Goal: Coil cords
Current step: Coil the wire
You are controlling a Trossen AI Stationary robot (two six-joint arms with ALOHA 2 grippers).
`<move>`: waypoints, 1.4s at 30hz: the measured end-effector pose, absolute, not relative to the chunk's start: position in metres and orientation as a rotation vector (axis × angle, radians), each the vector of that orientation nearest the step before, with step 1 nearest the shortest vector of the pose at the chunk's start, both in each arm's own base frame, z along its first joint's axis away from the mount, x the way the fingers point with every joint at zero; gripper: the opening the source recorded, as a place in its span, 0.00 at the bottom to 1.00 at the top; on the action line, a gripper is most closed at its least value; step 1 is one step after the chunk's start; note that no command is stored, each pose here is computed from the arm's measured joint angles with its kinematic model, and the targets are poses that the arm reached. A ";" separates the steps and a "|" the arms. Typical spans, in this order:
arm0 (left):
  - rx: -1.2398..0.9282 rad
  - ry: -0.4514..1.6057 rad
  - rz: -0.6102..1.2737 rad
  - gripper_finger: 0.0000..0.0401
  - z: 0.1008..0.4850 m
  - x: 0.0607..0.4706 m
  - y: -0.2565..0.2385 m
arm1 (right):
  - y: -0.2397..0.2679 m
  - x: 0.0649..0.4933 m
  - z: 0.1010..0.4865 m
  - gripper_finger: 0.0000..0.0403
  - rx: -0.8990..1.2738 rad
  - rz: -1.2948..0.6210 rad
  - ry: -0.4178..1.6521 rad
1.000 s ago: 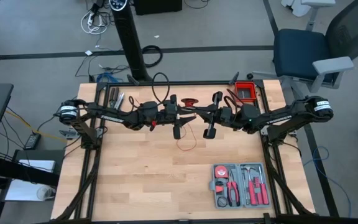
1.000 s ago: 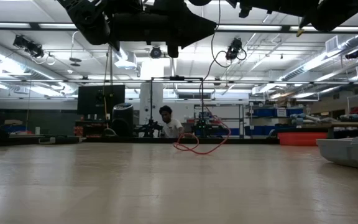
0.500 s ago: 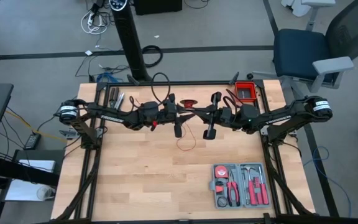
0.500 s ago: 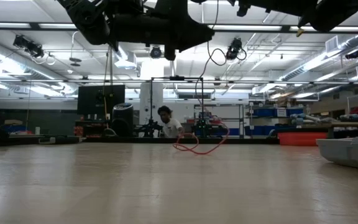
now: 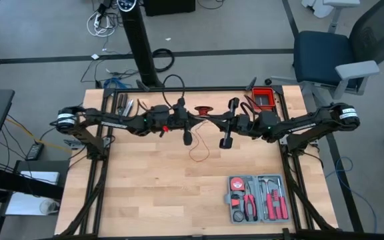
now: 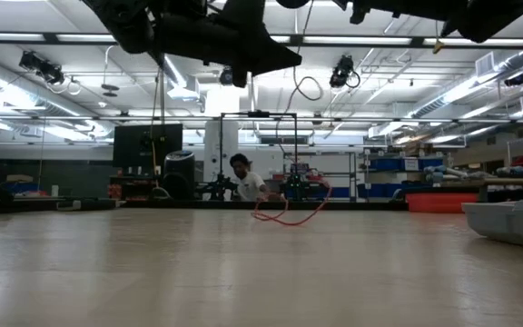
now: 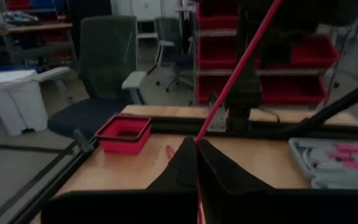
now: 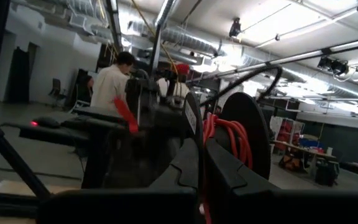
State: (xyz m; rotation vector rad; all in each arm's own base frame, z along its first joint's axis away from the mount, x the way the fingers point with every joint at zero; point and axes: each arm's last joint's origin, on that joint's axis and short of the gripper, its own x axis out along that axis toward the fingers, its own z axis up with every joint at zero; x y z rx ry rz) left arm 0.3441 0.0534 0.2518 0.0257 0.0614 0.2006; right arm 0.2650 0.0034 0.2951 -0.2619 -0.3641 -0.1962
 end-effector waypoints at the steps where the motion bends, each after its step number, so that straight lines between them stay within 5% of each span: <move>1: 0.034 0.079 0.204 0.00 0.255 0.341 0.054 | 0.003 0.263 0.296 0.01 -0.262 -0.196 -0.357; 26: 0.032 0.186 0.201 0.00 0.284 0.305 0.052 | -0.006 0.244 0.284 0.01 -0.311 -0.191 0.022; 42: -0.140 0.012 0.212 0.00 0.297 0.308 0.052 | -0.023 0.243 0.278 0.01 -0.539 -0.314 0.147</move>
